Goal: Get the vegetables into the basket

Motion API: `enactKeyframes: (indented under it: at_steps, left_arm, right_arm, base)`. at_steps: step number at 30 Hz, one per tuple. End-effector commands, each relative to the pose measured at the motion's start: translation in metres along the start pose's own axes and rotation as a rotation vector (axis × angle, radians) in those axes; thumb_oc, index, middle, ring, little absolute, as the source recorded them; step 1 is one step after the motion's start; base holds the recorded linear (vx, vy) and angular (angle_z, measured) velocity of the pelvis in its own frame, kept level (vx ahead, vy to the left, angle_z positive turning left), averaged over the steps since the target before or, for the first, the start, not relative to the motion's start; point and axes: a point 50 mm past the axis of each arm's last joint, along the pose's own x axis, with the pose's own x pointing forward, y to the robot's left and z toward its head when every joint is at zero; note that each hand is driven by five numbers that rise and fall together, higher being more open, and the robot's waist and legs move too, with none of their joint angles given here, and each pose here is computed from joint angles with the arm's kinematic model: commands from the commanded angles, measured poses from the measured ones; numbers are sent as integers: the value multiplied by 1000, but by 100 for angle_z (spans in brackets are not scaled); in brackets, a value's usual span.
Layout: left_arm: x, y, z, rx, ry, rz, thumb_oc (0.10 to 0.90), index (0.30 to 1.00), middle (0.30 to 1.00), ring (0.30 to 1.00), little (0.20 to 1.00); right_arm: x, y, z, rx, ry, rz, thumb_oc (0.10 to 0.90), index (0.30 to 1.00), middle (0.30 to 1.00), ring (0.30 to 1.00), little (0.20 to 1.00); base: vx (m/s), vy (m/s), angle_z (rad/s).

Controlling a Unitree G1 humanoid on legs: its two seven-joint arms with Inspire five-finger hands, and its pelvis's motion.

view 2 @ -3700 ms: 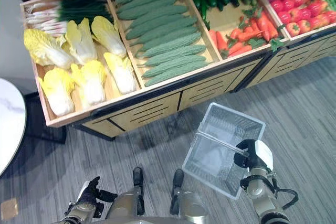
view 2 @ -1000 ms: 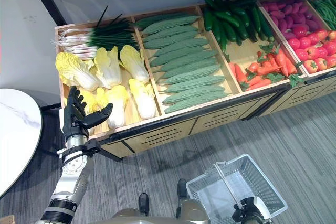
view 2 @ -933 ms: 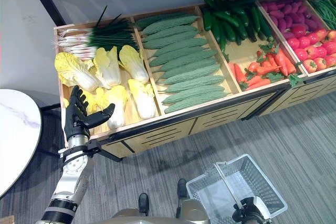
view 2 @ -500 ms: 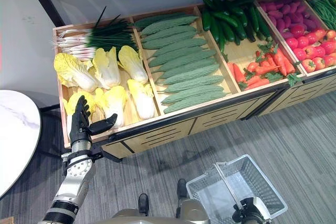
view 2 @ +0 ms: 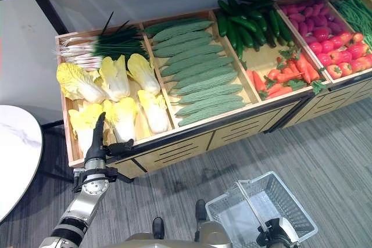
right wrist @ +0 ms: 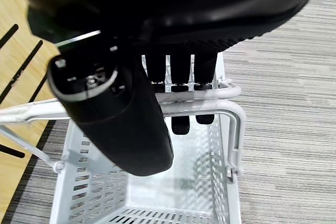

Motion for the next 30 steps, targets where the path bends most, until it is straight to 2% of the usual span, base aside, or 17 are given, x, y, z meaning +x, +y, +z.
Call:
enactKeyframes:
  at_steps: [1,5,7,8,22,27,30]
  left_arm:
    - [21,19,6,157,-45,76,900,1000,1000,1000,1000]
    - [24,20,-5,238,1,98,900,1000,1000,1000,1000]
    - [24,21,-10,240,32,131,580,553,553,553,553]
    - [24,24,-14,211,58,171,400,300,300,300,300]
    - [28,47,-12,92,88,377,400,300,300,300,300]
    - [33,56,6,58,8,442,400,300,300,300,300]
    - [36,66,33,22,-117,499,400,300,300,300,300]
  right_arm:
    - [3,-11,2,-61,-23,-44,400,300,300,300,300]
    - [4,-10,4,-69,-37,-37,400,300,300,300,300]
    - [3,-9,4,-79,-37,-31,400,300,300,300,300]
    - [2,-6,3,-84,-39,-22,400,300,300,300,300]
    - [-1,2,-3,-89,-18,-2,400,300,300,300,300]
    - [-2,3,-4,-92,-18,2,400,300,300,300,300]
    - [-3,6,-3,-96,-32,10,400,300,300,300,300]
  base:
    - [21,-11,-11]
    - [20,-7,-8]
    - [26,3,-6]
    - [13,6,-6]
    - [5,3,-2]
    - [3,4,-2]
    - [0,0,0]
